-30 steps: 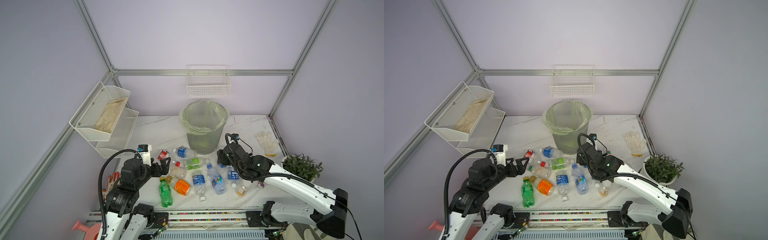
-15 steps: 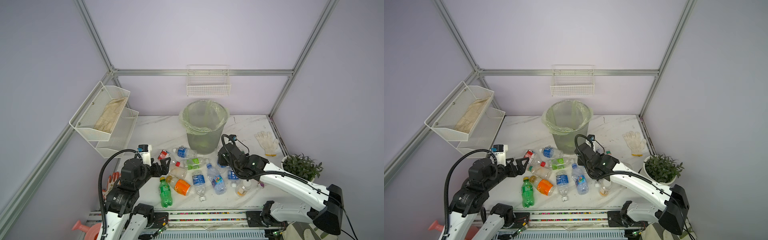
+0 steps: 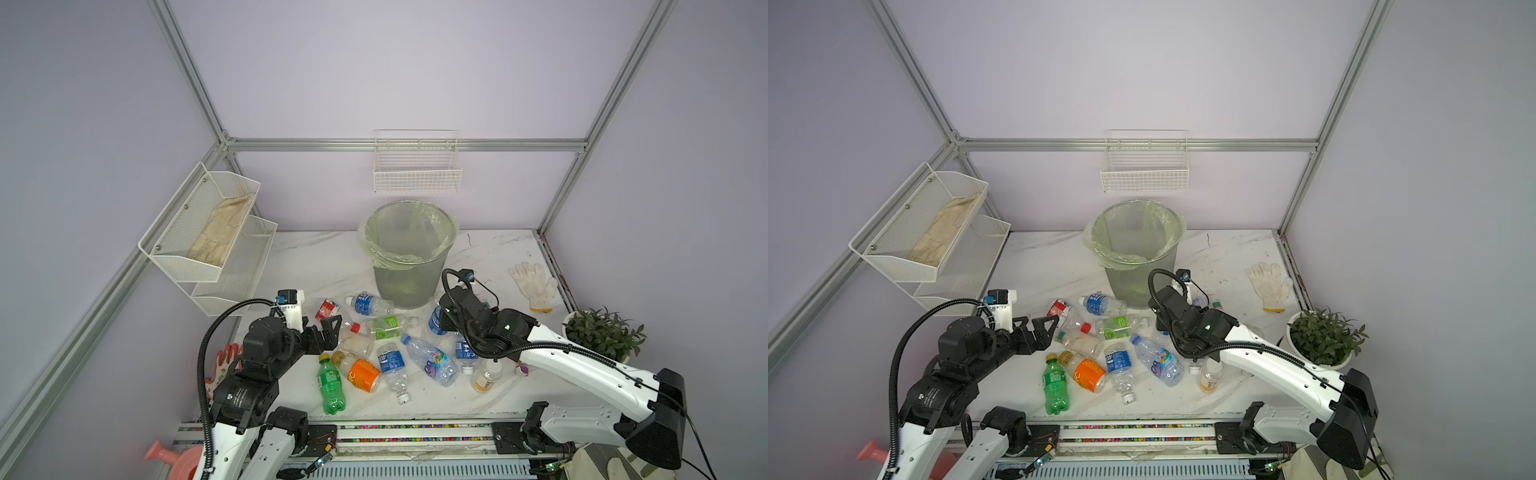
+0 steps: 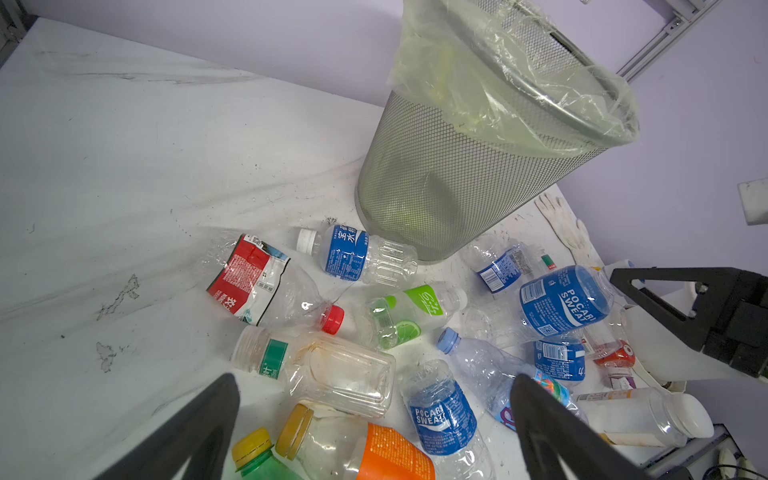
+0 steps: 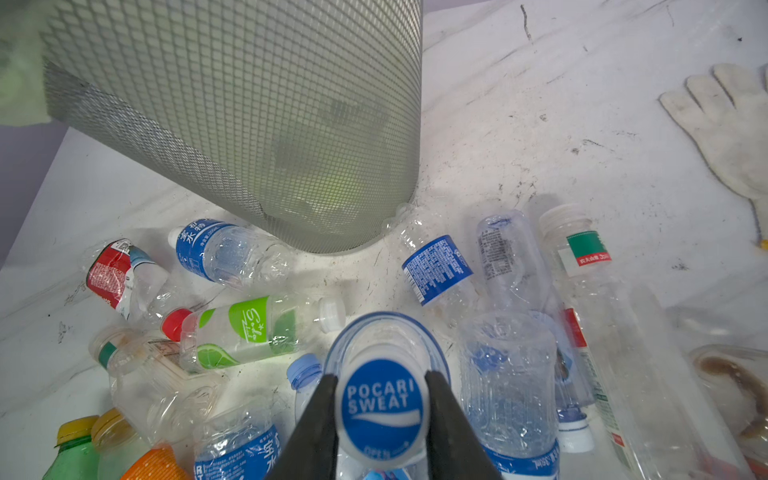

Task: Throw the plastic bottles in the bin
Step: 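Lower the right gripper onto a blue-labelled water bottle and close it, then lift the bottle with the right gripper over the bin and release it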

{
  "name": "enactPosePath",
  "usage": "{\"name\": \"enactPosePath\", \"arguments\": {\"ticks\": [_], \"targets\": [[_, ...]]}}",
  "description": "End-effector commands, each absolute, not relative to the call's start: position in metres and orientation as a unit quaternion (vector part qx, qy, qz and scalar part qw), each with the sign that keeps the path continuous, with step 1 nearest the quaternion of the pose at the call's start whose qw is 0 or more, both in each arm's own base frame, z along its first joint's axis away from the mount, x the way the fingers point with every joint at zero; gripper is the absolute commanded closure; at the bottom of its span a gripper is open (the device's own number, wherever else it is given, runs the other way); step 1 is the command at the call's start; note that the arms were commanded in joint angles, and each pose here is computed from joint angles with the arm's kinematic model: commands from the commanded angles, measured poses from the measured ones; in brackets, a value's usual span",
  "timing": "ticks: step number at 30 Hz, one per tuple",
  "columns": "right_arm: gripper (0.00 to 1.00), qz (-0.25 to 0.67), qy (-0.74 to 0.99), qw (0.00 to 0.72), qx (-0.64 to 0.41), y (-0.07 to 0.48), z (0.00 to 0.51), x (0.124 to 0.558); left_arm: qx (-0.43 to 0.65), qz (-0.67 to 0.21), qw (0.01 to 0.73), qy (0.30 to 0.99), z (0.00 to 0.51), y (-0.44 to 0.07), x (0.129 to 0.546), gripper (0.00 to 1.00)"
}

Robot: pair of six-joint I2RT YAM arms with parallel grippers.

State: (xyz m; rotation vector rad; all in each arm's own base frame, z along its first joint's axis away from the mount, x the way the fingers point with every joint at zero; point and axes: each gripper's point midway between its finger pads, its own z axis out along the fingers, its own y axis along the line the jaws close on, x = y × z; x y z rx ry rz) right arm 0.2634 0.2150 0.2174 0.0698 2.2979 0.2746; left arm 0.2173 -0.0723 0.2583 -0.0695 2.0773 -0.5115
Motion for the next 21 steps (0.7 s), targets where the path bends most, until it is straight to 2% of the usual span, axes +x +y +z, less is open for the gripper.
{"name": "enactPosePath", "arguments": {"ticks": [1, 9, 16, 21], "targets": [[0.78, 0.115, 0.902, 0.414, 0.039, 0.206, 0.241, 0.257, -0.027, -0.214, 0.473, 0.854, 0.248, -0.075, 0.218, 0.00], [0.85, 0.109, 0.888, 0.445, 0.043, 0.196, 0.280, 0.253, -0.026, -0.214, 0.475, 0.853, 0.249, -0.076, 0.216, 0.00], [1.00, 0.134, 0.861, 0.488, 0.043, 0.183, 0.334, 0.248, -0.025, -0.213, 0.475, 0.853, 0.248, -0.076, 0.216, 0.00], [1.00, 0.186, 0.825, 0.531, 0.048, 0.168, 0.383, 0.237, -0.023, -0.215, 0.476, 0.852, 0.249, -0.077, 0.215, 0.00]]}}
